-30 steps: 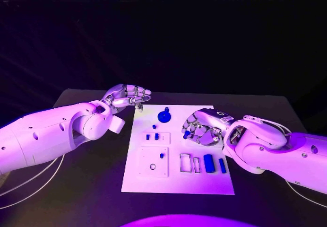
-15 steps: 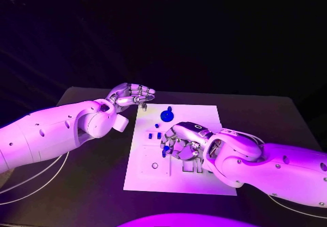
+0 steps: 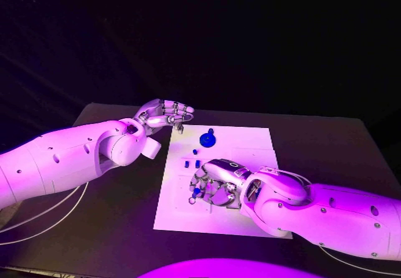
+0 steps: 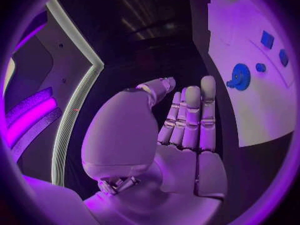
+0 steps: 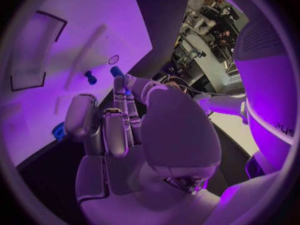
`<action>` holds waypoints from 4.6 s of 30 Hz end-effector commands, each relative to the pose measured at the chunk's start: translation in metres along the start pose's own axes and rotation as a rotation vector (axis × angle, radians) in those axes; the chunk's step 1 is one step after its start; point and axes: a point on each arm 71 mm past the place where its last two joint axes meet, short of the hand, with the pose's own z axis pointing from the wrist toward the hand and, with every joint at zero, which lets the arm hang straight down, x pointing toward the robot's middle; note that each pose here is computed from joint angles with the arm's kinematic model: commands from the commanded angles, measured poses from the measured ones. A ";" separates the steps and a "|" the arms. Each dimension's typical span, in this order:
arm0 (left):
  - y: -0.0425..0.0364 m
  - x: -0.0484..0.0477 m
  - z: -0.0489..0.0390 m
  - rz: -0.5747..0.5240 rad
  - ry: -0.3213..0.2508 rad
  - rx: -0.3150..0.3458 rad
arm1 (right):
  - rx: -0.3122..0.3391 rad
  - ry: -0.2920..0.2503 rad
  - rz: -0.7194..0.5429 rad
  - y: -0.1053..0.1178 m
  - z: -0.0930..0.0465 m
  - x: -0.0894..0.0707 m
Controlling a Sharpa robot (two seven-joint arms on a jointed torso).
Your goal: Assemble the parts on the task board
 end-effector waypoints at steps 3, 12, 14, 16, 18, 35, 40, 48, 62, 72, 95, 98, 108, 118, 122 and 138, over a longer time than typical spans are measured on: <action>-0.0012 0.0033 0.0006 -0.007 0.021 0.006 | -0.028 0.006 -0.026 0.000 0.002 0.005; -0.0011 0.0038 0.0010 -0.008 0.023 0.006 | -0.028 0.006 -0.032 -0.001 0.005 0.010; -0.0011 0.0037 0.0010 -0.007 0.022 0.006 | -0.029 0.008 -0.030 -0.001 0.006 0.012; -0.0011 0.0036 0.0010 -0.007 0.022 0.006 | -0.029 0.010 -0.028 -0.001 0.007 0.014; -0.0010 0.0035 0.0009 -0.007 0.022 0.005 | -0.029 0.012 -0.027 -0.001 0.007 0.016; -0.0009 0.0025 0.0004 -0.007 0.020 0.004 | -0.027 0.023 -0.025 -0.001 0.008 0.020; -0.0009 0.0024 0.0003 -0.007 0.019 0.004 | -0.020 0.031 -0.027 -0.003 0.009 0.021; -0.0009 0.0022 0.0001 -0.006 0.019 0.003 | -0.004 0.044 -0.037 -0.005 0.011 0.024; -0.0009 0.0022 0.0001 -0.006 0.019 0.003 | 0.009 0.073 -0.055 -0.006 0.014 0.030; -0.0008 0.0019 -0.0003 -0.006 0.018 0.002 | 0.014 0.068 -0.048 -0.007 0.013 0.030; -0.0004 0.0010 -0.0006 -0.006 0.018 -0.001 | -0.010 -0.031 -0.012 -0.004 -0.002 0.017; -0.0002 0.0009 -0.0008 -0.006 0.018 -0.002 | -0.010 -0.049 -0.005 -0.006 -0.007 0.010; 0.0008 -0.0008 -0.0022 -0.005 0.012 -0.001 | 0.118 -0.189 0.169 -0.041 -0.041 -0.048; 0.0017 0.0001 -0.0027 -0.005 0.009 0.006 | 0.333 -0.158 0.287 -0.086 -0.089 -0.073; 0.0028 0.0004 -0.0029 -0.006 0.009 0.005 | 0.412 -0.116 0.239 -0.098 -0.109 -0.071; 0.0036 0.0027 -0.0024 -0.008 0.012 0.005 | 0.640 -0.068 0.149 -0.118 -0.145 -0.053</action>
